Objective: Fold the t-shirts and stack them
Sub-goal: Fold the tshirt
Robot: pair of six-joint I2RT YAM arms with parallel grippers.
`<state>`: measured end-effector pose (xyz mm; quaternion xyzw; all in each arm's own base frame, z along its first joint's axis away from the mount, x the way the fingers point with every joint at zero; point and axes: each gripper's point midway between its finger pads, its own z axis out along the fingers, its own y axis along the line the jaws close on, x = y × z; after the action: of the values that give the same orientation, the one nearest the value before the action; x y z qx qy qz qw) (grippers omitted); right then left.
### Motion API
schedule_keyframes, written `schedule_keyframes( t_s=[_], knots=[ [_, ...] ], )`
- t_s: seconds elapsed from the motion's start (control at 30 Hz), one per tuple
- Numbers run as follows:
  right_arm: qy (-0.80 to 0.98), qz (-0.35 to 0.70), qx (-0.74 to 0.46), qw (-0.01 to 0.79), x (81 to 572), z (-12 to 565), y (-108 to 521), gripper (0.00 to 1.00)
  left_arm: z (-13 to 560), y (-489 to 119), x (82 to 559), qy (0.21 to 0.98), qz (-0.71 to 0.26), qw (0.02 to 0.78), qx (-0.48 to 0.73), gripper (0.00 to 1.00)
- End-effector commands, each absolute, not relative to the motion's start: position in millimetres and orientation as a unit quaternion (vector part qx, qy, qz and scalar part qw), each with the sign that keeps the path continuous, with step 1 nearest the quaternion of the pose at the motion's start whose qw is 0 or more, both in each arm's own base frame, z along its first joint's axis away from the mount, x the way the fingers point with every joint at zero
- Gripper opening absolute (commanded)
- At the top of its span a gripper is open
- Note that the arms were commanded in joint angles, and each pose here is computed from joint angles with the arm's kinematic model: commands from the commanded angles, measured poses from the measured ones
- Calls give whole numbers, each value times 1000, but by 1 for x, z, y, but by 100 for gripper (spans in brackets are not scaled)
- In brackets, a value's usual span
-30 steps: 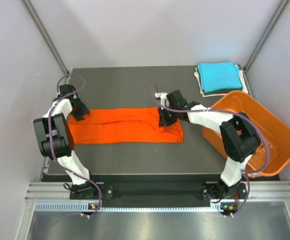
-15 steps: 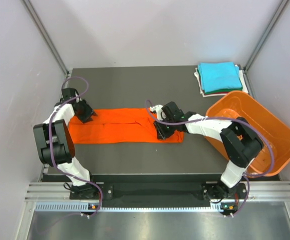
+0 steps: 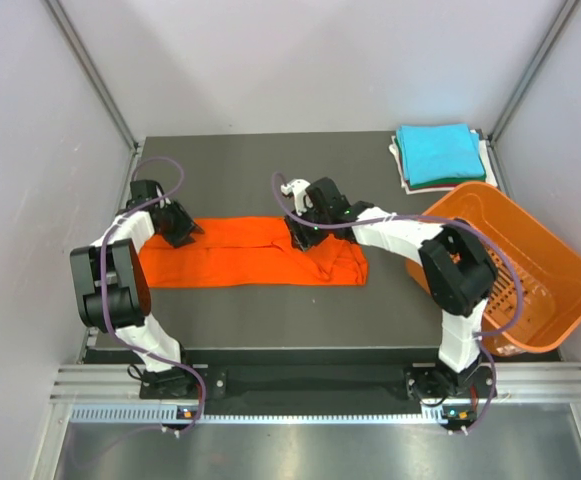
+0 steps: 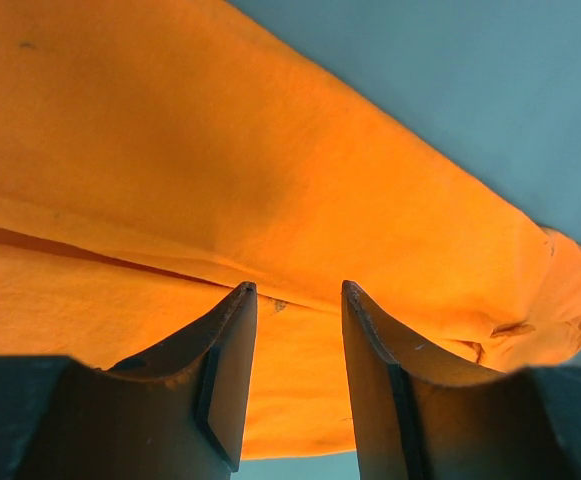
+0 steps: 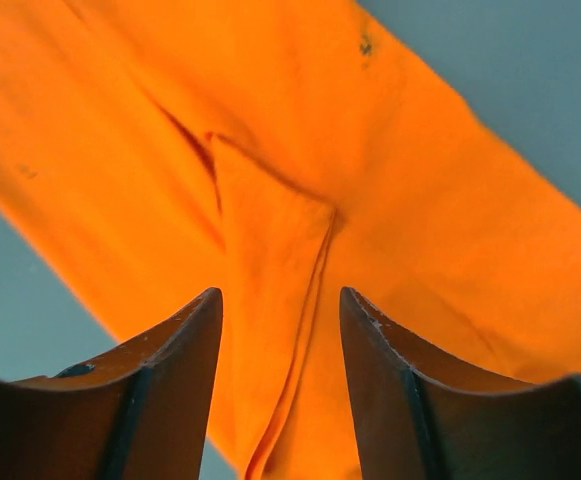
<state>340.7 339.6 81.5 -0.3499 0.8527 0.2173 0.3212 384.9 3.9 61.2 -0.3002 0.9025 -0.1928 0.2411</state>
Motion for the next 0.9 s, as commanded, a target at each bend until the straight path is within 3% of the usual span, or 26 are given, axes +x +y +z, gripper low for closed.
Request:
schedule_keyframes(
  t_s=[0.0, 0.87],
  knots=[
    [839, 205, -363, 349, 367, 87, 352, 52, 69, 7, 393, 896, -192, 269, -297, 44],
    [829, 256, -380, 322, 368, 71, 382, 50, 61, 15, 391, 901, -168, 258, -306, 43]
  ],
)
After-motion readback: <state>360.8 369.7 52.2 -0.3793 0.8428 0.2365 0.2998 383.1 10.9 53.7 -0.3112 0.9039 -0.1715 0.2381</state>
